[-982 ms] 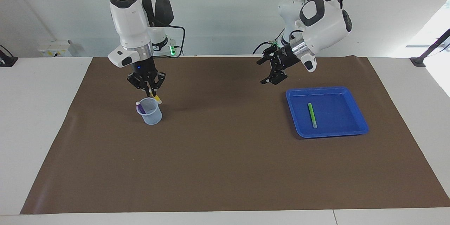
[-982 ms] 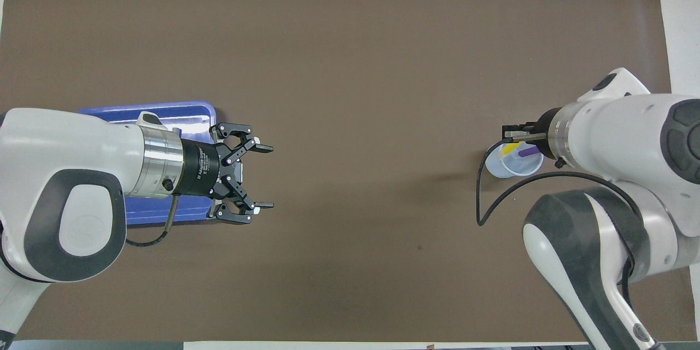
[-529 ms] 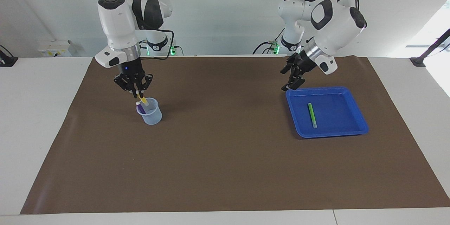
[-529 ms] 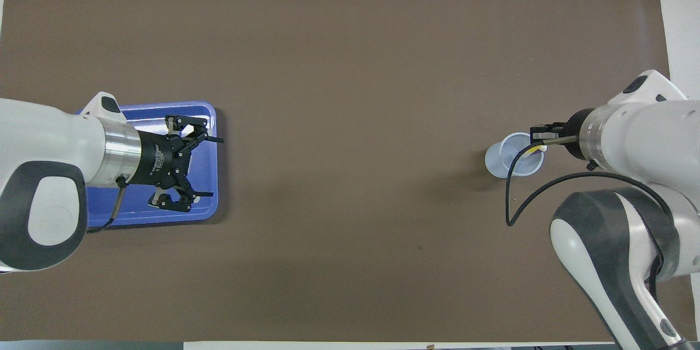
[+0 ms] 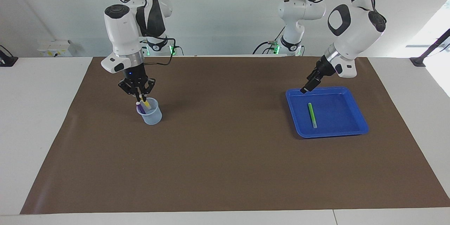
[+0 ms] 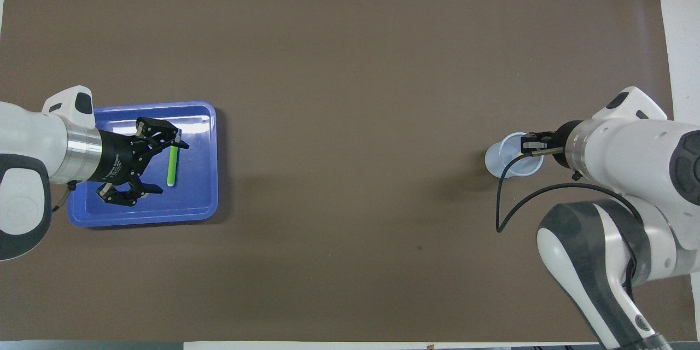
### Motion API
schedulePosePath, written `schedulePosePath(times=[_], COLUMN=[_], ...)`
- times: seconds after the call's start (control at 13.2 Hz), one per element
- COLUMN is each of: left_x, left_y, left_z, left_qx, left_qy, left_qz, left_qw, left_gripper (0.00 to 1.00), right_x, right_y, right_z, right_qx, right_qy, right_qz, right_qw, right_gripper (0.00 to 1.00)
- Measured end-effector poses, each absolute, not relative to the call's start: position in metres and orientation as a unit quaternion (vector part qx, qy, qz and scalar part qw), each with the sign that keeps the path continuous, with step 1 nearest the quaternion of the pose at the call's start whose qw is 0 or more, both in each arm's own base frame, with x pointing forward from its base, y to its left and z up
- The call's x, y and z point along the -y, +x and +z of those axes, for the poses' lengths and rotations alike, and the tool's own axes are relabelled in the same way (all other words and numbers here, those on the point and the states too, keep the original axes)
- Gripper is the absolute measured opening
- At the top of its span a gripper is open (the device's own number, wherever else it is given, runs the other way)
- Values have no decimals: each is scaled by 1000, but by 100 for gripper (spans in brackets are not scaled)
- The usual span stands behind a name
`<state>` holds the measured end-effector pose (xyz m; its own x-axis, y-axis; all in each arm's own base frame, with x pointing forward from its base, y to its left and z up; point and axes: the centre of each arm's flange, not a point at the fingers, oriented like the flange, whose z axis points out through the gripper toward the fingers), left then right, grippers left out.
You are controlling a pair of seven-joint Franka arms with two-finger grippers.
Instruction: Transfer and insert pens with both arms
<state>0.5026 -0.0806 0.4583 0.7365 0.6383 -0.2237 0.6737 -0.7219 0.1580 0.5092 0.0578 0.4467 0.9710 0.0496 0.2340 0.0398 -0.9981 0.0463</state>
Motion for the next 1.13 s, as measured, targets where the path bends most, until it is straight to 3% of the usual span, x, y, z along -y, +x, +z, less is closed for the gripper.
schedulePosePath(times=[0.45, 0.98, 1.13], left_x=[54, 52, 52], left_y=[522, 546, 550], left_z=[412, 329, 315], left_qx=[-124, -4, 12], left_qy=[991, 999, 998], left_qz=[-44, -49, -53], left_qw=[31, 11, -5], left_gripper=[100, 100, 96], right_x=[-57, -56, -56], right_y=[495, 489, 489], right_z=[417, 404, 403], right_qx=[-24, -25, -25], right_qy=[994, 994, 994], right_qz=[107, 100, 100], right_qw=[21, 21, 21], right_gripper=[18, 18, 18])
